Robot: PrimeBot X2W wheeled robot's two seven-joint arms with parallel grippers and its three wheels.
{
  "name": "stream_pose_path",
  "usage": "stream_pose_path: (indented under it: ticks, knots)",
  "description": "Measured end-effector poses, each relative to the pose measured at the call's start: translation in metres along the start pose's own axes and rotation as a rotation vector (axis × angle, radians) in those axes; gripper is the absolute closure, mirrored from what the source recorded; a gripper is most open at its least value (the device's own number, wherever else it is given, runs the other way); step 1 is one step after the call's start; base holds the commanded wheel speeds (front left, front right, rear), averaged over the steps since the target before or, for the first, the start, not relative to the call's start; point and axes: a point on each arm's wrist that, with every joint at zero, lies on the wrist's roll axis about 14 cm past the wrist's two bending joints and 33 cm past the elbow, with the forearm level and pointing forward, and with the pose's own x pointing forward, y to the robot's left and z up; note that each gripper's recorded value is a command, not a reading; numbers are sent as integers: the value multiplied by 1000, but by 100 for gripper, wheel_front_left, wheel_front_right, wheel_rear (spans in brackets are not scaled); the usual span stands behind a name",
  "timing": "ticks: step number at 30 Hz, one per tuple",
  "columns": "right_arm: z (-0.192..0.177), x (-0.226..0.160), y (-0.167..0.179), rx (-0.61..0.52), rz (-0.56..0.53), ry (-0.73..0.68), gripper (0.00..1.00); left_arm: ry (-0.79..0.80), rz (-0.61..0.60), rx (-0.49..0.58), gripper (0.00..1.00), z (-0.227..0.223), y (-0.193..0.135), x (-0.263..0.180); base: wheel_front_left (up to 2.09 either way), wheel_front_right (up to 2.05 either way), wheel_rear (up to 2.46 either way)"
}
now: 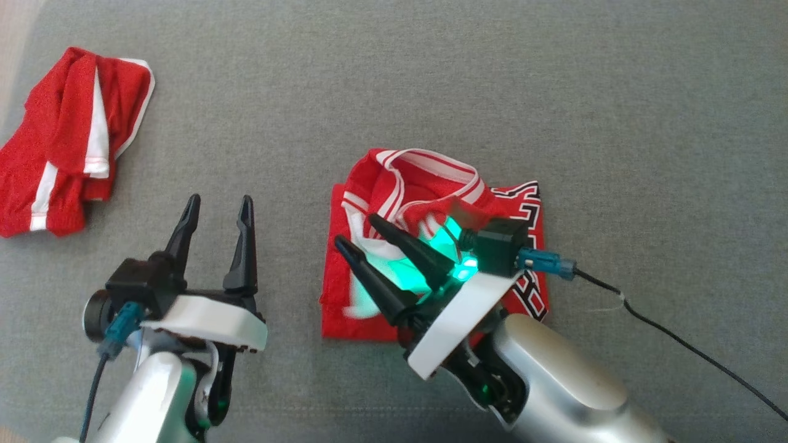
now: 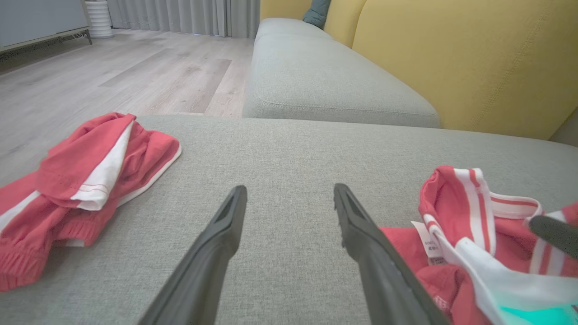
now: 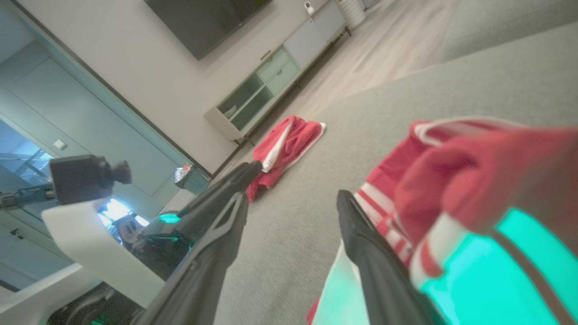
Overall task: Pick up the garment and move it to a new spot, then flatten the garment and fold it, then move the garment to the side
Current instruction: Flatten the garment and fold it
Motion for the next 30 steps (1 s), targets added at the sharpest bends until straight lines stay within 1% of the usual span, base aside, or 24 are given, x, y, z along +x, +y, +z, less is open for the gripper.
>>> stream_pose_path:
  ticks: [3,7,9,11,13,16,20,22,25,26,30]
  knots:
    - [14,3,17,-21,54,-58,0,-3,-5,-1,0,1,-2,1,0,0,0]
    - [43,3,33,-53,106,-164,0,-8,-9,-2,0,2,-3,2,0,0,0]
    - [56,2,36,-73,114,-209,0,-11,-7,-2,0,3,-3,3,0,0,0]
    - [73,-2,29,-72,90,-264,0,-16,-5,-2,0,5,-2,4,0,0,0]
    - [95,-9,11,-121,24,-329,0,-21,1,0,0,6,-2,5,0,0,0]
    - [122,-32,-29,-202,-119,-405,0,-29,-3,6,0,9,-4,6,0,0,0]
    - [132,-83,-90,-273,-357,-410,0,-51,-14,5,0,16,-9,8,0,0,0]
    - [131,-110,-110,-296,-456,-401,0,-57,-21,6,0,18,-11,9,0,0,0]
    - [128,-144,-128,-337,-570,-372,0,-63,-21,14,0,20,-10,10,0,0,0]
    - [129,-163,-135,-361,-631,-360,0,-69,-17,20,0,23,-8,10,0,0,0]
    - [124,-189,-135,-377,-703,-339,0,-69,-19,23,0,23,-8,5,0,0,0]
